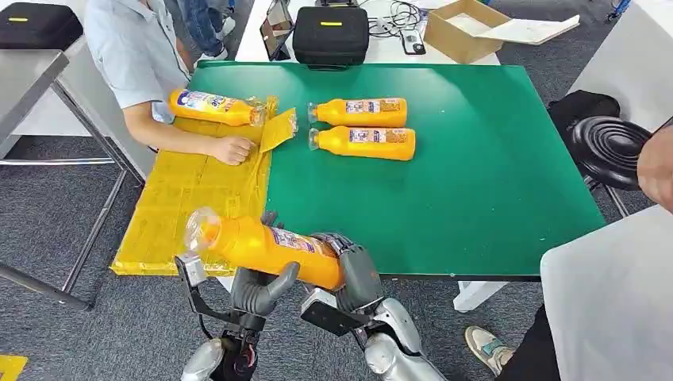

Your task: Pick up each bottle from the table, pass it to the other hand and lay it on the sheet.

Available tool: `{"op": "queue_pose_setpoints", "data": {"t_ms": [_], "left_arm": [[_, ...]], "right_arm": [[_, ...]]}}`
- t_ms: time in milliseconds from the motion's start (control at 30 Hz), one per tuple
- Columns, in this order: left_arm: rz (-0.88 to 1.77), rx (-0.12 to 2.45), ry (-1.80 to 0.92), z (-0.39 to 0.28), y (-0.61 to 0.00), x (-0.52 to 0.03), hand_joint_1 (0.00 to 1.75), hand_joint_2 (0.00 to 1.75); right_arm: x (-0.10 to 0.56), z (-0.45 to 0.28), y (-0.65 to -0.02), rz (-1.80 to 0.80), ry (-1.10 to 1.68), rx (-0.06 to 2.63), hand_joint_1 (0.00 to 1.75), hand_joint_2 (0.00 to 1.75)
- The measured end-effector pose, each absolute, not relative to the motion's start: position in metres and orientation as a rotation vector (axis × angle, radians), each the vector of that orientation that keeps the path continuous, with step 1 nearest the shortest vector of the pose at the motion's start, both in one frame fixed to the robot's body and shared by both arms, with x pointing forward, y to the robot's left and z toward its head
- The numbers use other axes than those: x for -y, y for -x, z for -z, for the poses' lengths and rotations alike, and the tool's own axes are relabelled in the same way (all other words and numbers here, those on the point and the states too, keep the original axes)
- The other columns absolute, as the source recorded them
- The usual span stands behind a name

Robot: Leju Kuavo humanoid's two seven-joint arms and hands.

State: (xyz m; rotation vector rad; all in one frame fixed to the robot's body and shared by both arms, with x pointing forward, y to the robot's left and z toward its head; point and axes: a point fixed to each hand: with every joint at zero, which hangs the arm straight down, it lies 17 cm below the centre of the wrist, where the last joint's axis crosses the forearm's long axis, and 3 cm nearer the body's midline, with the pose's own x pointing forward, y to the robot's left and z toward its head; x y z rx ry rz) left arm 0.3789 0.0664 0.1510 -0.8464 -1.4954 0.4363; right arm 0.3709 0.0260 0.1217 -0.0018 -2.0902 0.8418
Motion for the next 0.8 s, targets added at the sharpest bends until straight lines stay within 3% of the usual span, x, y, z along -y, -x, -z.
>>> {"op": "queue_pose_setpoints", "data": {"t_ms": [33, 67, 100, 367, 400, 433, 467, 500, 567, 600, 800], "left_arm": [[-0.439, 1.492, 0.852, -0.151, -0.378, -0.066, 0.00, 1.75], [-0.444, 1.481, 0.867, -0.151, -0.377, -0.065, 1.24, 1.75], [-0.453, 1.460, 0.899, -0.151, -0.376, -0.063, 1.75, 1.75], [-0.487, 1.447, 0.933, -0.151, -0.377, -0.069, 1.75, 1.75], [-0.491, 1.449, 0.928, -0.150, -0.378, -0.071, 1.75, 1.75], [-0.494, 1.453, 0.920, -0.150, -0.378, -0.072, 1.75, 1.75], [-0.495, 1.456, 0.915, -0.150, -0.379, -0.073, 1.75, 1.75], [-0.498, 1.460, 0.908, -0.149, -0.379, -0.074, 1.75, 1.75], [-0.502, 1.467, 0.891, -0.149, -0.381, -0.076, 1.75, 1.75], [-0.510, 1.468, 0.877, -0.148, -0.383, -0.078, 1.75, 1.75], [-0.548, 1.515, 0.722, -0.144, -0.396, -0.095, 1.75, 1.75]], "right_arm": [[-0.027, -0.121, -0.371, -0.846, -0.001, 2.090, 1.75, 1.75], [-0.028, -0.121, -0.370, -0.849, -0.003, 2.089, 1.75, 1.75], [-0.029, -0.121, -0.370, -0.852, -0.005, 2.088, 1.75, 1.75], [-0.037, -0.117, -0.368, -0.874, -0.024, 2.080, 1.68, 1.75], [-0.038, -0.116, -0.368, -0.874, -0.026, 2.079, 1.52, 1.75], [-0.039, -0.116, -0.367, -0.875, -0.030, 2.077, 0.93, 1.75], [-0.040, -0.115, -0.366, -0.874, -0.035, 2.075, 0.17, 1.75], [-0.041, -0.115, -0.365, -0.875, -0.039, 2.073, 0.00, 1.75], [-0.045, -0.113, -0.363, -0.883, -0.052, 2.068, 0.00, 1.75], [-0.048, -0.111, -0.359, -0.893, -0.067, 2.065, 0.00, 0.00], [-0.063, -0.110, -0.347, -0.912, -0.140, 2.050, 0.00, 0.00]]}}
